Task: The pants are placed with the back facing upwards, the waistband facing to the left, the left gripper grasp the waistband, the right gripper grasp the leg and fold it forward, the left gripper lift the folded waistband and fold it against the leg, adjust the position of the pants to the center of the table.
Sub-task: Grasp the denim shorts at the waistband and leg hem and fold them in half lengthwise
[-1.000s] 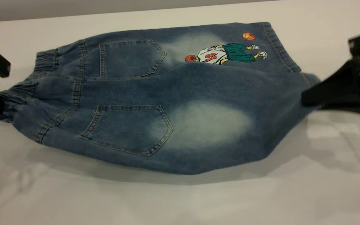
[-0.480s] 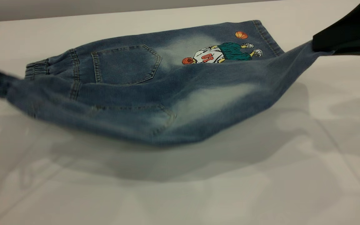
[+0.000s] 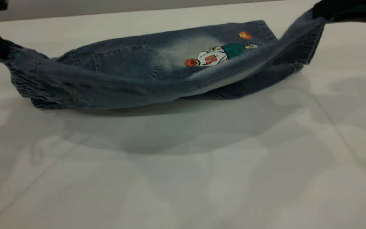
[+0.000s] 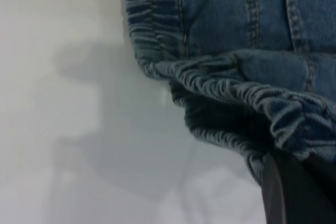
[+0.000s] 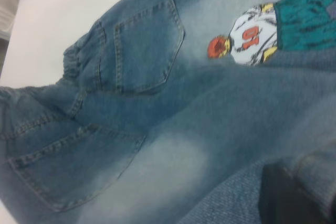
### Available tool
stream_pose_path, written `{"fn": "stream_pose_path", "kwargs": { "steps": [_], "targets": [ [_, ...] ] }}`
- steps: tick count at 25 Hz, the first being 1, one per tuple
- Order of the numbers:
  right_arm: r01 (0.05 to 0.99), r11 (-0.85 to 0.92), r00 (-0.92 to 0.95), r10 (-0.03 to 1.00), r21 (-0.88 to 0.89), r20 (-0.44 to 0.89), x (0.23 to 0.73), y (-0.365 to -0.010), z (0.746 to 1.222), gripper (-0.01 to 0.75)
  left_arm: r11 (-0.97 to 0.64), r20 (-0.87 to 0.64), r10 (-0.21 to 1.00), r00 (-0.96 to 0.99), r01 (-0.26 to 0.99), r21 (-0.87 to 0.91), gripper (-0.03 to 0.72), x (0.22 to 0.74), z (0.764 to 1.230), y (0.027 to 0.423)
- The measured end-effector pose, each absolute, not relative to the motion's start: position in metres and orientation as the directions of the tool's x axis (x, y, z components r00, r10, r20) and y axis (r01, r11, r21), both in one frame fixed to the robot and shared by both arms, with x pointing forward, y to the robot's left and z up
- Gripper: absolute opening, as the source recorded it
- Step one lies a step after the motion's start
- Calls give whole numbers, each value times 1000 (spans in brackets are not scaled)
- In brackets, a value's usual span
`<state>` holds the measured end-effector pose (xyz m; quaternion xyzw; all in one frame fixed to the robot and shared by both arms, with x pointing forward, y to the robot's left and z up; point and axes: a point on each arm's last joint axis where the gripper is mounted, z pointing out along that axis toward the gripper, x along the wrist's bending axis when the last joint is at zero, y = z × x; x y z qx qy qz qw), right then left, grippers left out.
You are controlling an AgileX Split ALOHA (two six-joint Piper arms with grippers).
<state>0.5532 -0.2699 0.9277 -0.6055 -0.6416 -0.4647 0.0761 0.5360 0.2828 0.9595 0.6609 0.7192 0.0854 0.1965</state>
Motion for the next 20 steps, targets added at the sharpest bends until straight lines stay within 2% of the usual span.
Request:
{"fn": "stream_pose_path", "kwargs": {
  "steps": [13,20],
  "targets": [
    [841,-171,-263,701,514,663,621,-277,908,14,81,-162,987,-16,911,404,36,606,948,281],
    [790,-110,-354,721,603,596,648,-281,900,14,65,-148,989,1,897,437,36,639,932,281]
  ]
}}
